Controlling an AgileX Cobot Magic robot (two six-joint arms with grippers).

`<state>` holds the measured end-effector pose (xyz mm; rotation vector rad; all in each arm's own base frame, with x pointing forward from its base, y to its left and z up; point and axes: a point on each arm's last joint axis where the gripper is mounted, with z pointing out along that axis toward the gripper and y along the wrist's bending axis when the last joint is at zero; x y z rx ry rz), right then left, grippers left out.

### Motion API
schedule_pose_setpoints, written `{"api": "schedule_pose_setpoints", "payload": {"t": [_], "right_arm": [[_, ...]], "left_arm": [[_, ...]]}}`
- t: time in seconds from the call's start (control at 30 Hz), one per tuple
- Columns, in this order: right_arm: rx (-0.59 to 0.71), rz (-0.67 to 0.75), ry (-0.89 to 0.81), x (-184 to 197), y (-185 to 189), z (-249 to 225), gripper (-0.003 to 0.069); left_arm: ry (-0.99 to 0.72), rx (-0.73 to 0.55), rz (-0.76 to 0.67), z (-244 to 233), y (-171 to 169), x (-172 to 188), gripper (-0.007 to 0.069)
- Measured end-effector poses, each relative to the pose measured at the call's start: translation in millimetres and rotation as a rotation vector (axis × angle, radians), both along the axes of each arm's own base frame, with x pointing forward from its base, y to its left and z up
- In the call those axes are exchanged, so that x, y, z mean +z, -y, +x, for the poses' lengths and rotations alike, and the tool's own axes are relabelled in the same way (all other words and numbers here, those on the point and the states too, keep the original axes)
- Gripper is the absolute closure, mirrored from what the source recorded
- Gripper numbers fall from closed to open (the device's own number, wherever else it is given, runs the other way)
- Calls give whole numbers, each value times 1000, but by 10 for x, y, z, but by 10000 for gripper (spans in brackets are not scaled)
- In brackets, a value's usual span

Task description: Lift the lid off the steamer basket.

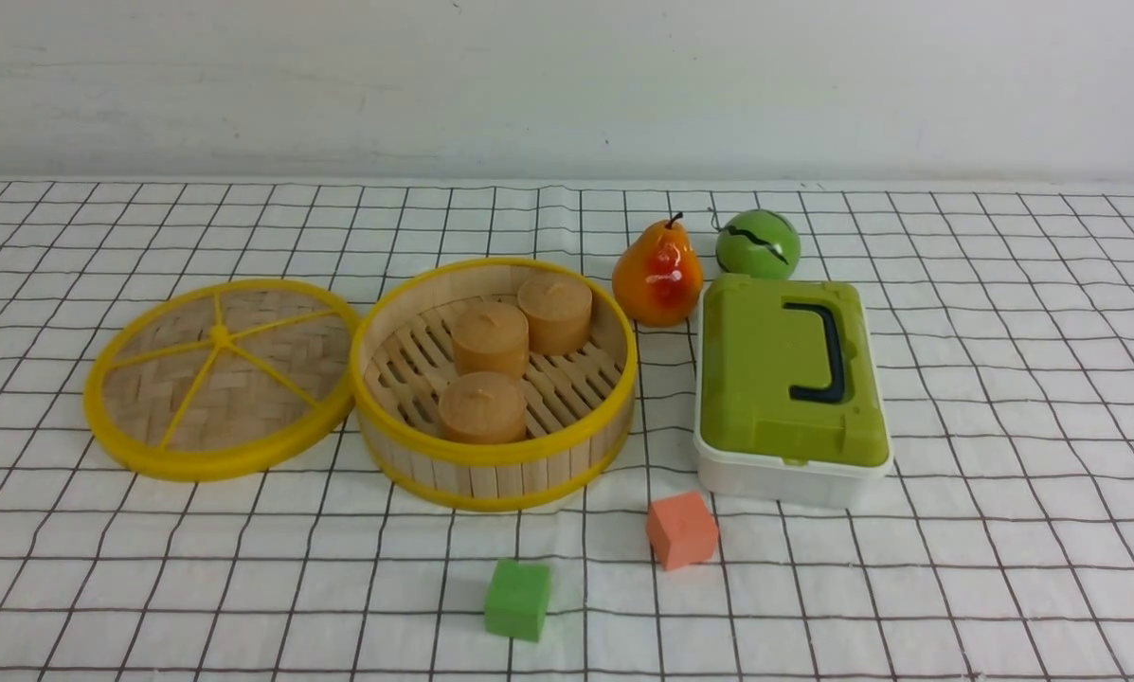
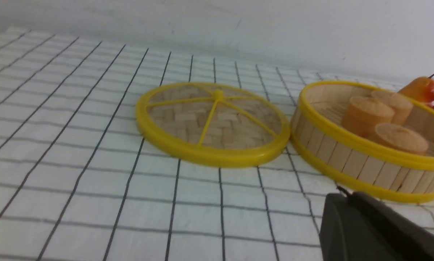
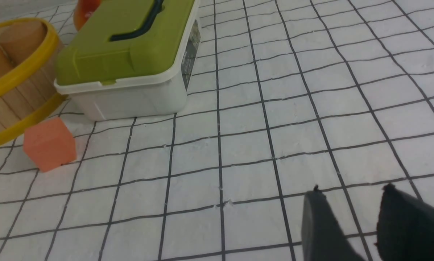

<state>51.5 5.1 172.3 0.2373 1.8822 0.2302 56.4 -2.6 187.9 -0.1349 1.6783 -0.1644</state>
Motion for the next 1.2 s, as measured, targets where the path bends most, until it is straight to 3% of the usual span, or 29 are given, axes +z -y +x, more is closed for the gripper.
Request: {"api": "schedule_pose_setpoints", "payload": {"t": [0.27,0.6,1.2], "right_arm": [[0,0,0,0,0,0,419],[0,0,0,0,0,0,419],[0,0,0,0,0,0,419]], "left_arm": [[-178,0,33,-32,-3,-162,638],[-182,-21,117,-33,0,-168,638],[-185,-24,122,-34,2,-171,638]]}}
